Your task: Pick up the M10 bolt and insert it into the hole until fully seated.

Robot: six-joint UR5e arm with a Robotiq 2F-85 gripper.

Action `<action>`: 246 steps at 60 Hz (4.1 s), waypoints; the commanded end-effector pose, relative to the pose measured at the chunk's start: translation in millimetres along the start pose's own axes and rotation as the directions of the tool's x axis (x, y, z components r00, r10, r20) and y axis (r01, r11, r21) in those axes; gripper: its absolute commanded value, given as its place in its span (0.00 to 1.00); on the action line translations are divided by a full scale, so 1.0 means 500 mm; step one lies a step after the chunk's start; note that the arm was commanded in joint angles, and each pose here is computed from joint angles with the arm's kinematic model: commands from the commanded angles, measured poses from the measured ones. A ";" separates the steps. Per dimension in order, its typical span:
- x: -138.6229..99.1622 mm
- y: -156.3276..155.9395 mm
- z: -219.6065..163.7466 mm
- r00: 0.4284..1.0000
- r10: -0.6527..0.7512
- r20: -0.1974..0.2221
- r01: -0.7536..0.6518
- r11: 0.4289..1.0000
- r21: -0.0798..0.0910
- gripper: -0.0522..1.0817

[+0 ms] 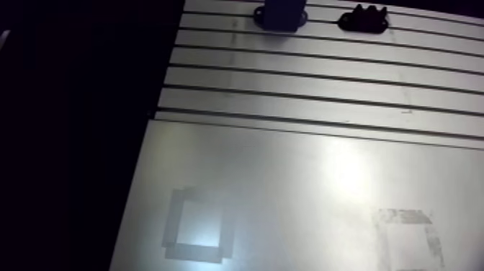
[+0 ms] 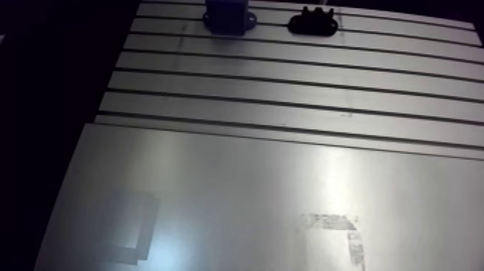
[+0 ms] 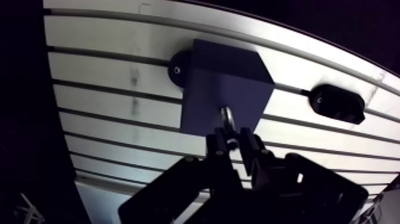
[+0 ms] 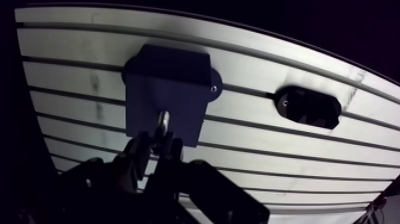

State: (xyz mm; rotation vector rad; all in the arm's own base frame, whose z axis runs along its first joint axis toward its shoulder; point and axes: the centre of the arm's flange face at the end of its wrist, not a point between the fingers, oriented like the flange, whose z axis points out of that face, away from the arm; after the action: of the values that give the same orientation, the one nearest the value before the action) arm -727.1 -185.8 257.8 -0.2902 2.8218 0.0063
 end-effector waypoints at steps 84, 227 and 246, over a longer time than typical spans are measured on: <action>-0.028 -0.006 -0.047 0.996 -0.010 -0.084 0.010 1.000 -0.007 0.05; -0.613 -0.021 -0.340 0.914 0.103 -0.391 -0.113 0.994 -0.002 0.05; -0.602 -0.019 -0.338 0.915 0.103 -0.390 -0.113 0.994 -0.004 0.05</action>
State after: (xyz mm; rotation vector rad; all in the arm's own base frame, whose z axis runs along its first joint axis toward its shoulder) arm -492.3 -141.2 510.0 -0.1525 3.2333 0.0117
